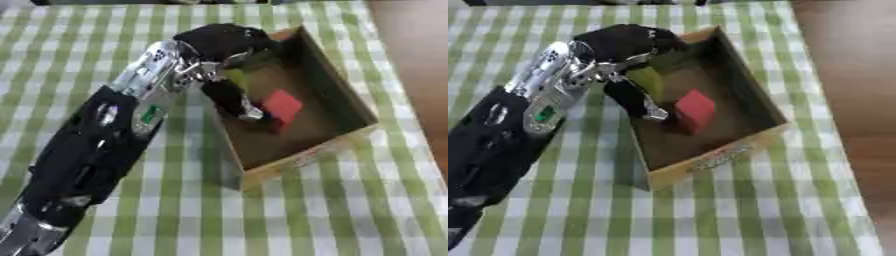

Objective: Pick up objects on the table and place them in the box.

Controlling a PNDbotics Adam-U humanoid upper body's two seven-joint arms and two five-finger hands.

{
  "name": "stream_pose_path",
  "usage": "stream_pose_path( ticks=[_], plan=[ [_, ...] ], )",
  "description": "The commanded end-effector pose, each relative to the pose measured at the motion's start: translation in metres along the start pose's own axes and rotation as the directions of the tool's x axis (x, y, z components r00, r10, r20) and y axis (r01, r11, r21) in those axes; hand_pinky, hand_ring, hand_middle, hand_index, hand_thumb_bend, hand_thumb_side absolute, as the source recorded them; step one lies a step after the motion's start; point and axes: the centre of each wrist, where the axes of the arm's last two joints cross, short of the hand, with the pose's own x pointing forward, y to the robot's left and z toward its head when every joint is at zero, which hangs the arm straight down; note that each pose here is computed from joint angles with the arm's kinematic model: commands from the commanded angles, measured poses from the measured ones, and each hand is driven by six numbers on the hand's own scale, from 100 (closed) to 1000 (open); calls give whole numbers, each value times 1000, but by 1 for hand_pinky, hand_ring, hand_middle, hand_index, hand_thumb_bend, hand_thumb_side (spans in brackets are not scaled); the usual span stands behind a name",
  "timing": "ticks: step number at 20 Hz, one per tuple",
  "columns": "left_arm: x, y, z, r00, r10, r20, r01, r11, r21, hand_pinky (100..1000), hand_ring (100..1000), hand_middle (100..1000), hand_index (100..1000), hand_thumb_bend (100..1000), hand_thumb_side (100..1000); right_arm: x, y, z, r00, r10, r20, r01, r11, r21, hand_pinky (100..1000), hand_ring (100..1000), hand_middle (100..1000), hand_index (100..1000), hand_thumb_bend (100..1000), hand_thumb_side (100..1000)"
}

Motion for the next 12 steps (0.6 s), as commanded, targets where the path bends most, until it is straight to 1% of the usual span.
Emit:
stream_pose_path(
  ticks=[1, 2, 3, 4, 5, 7, 9, 10, 12],
  plan=[
    [-2, 14, 5, 1000, -16, -5, 16, 999, 35, 829, 888, 874, 975, 633, 671, 4, -4, -9, 999, 8, 33, -8, 1000, 1, 865, 613, 509, 783, 100, 241],
    [-3, 18, 8, 1000, -15, -4, 16, 998, 56, 805, 861, 857, 961, 370, 638, 4, -5, -9, 999, 12, 33, -12, 1000, -1, 863, 615, 515, 783, 100, 218],
    [-7, 27, 13, 1000, -15, -14, 16, 996, 91, 787, 845, 843, 949, 219, 587, 4, -8, -8, 999, 22, 33, -22, 1000, -4, 863, 615, 515, 783, 100, 213],
    [-13, 35, 20, 1000, -11, -30, 14, 992, 129, 777, 836, 835, 942, 150, 569, 4, -10, -8, 999, 31, 33, -31, 1000, -7, 863, 615, 516, 783, 100, 211],
    [-19, 42, 29, 999, -2, -42, 9, 985, 171, 745, 811, 815, 918, 100, 523, 4, -11, -8, 999, 37, 33, -36, 999, -9, 862, 613, 516, 782, 100, 206],
    [-32, 54, 49, 996, 26, -80, -5, 967, 256, 722, 789, 801, 897, 100, 520, 4, -13, -6, 998, 50, 30, -50, 999, -8, 862, 613, 516, 782, 100, 205],
    [-44, 64, 71, 991, 55, -120, -11, 941, 337, 710, 779, 794, 885, 100, 537, 4, -14, -5, 998, 60, 29, -60, 998, -6, 862, 612, 516, 782, 100, 200],
    [-47, 68, 80, 990, 65, -126, -13, 927, 375, 710, 779, 794, 885, 100, 537, 4, -14, -6, 998, 62, 30, -61, 998, -5, 862, 612, 516, 782, 100, 200],
    [-46, 72, 92, 990, 79, -121, -20, 904, 428, 710, 779, 794, 885, 100, 537, 4, -14, -6, 998, 63, 31, -63, 998, -5, 862, 612, 516, 782, 100, 200]
  ],
)
